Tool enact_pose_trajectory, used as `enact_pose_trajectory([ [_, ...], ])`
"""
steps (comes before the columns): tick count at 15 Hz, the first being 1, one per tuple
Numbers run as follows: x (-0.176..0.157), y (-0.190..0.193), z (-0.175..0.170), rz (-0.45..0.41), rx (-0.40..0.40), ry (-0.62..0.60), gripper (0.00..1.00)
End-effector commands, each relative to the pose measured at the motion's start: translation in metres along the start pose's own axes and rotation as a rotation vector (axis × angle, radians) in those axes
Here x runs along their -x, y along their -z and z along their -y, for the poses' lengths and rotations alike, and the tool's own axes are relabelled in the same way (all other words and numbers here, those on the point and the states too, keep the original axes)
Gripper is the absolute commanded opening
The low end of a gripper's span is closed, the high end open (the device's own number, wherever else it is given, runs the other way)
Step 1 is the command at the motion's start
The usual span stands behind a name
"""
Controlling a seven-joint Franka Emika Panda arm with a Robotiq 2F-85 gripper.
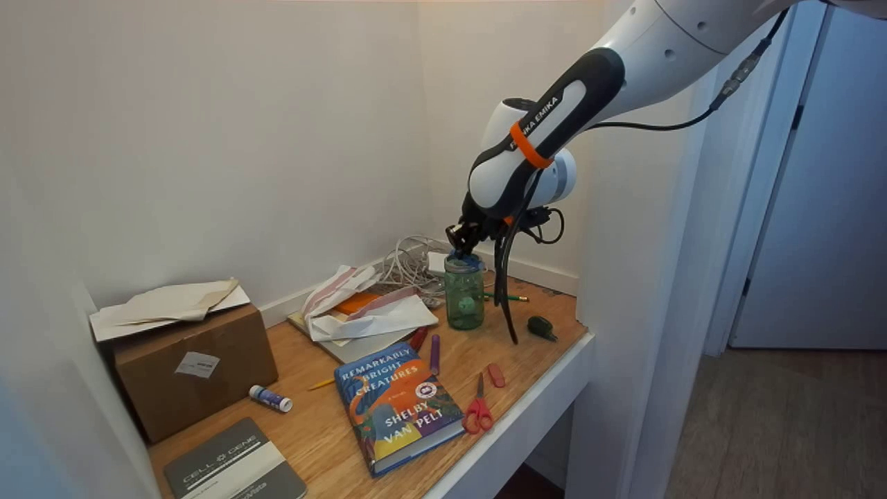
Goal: Put the blue marker on the table then put the purple marker on the green bottle
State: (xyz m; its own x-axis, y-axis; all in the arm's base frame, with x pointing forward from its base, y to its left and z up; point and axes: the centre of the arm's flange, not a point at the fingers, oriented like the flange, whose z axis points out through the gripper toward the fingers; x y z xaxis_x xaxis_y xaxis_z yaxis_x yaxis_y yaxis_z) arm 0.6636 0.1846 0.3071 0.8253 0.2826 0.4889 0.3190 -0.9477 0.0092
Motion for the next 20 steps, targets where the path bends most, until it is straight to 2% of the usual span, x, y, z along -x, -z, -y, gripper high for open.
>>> enact_pose_trajectory([
  [1,0.002,-0.002,-0.003,-0.013,-0.004,-0.008,0.02],
  [2,0.002,-0.002,-0.003,-0.012,-0.007,-0.010,0.04],
  [6,0.003,0.010,-0.003,-0.006,-0.004,-0.021,0.04],
  [13,0.006,0.063,0.014,-0.032,-0.062,-0.021,0.04],
  [17,0.029,0.087,0.034,-0.012,-0.148,-0.029,0.04],
  [20,0.057,0.094,0.044,0.044,-0.198,-0.031,0.04],
])
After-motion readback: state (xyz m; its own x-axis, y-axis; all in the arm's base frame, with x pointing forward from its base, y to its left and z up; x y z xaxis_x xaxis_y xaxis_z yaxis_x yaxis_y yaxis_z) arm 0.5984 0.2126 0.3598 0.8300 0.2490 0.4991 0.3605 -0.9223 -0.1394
